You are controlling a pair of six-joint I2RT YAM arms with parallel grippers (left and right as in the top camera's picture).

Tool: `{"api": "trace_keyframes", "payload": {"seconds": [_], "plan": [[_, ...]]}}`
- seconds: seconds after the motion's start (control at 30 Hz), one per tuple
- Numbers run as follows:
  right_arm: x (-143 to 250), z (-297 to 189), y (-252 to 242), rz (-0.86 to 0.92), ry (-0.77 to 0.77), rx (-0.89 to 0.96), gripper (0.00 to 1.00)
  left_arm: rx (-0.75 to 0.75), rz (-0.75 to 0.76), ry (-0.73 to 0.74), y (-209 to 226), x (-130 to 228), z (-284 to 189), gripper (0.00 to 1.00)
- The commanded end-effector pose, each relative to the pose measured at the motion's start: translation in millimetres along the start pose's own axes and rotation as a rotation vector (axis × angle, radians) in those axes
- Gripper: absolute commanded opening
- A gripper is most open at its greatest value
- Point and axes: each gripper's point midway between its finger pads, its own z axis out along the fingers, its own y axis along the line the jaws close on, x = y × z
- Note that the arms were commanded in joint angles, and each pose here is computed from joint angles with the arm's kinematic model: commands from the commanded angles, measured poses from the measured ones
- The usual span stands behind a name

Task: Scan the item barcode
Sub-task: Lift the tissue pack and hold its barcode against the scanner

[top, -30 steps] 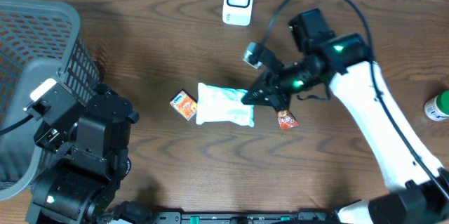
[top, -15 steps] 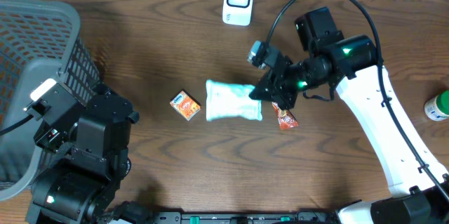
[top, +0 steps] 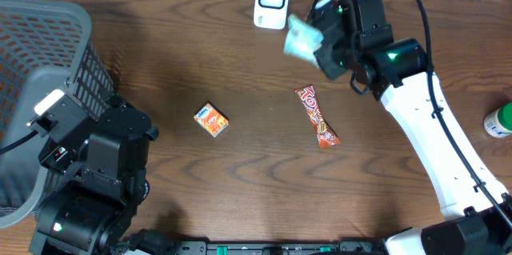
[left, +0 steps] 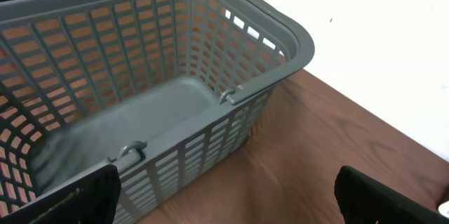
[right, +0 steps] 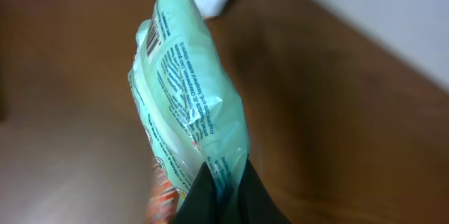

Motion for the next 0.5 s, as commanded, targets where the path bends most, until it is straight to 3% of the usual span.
{"api": "trace_keyframes", "payload": {"seconds": [0.0, 0.2, 0.47], "plan": [[-2.3, 3.2, -44.7, 0.038, 0.013, 0.249, 0.01, -0.005, -0.017, -0.013, 2.1, -5.8, -1.9, 0.98], [-10.6, 28.0, -71.5, -0.075, 0.049, 0.482, 0.01, -0.005, -0.017, -0.013, 2.1, -5.8, -1.9, 0.98], [-38.8, 77.8, -57.6, -0.352, 0.073, 0.69, 0.01, -0.005, -0.017, -0.013, 2.1, -5.8, -1.9, 0.98]]}}
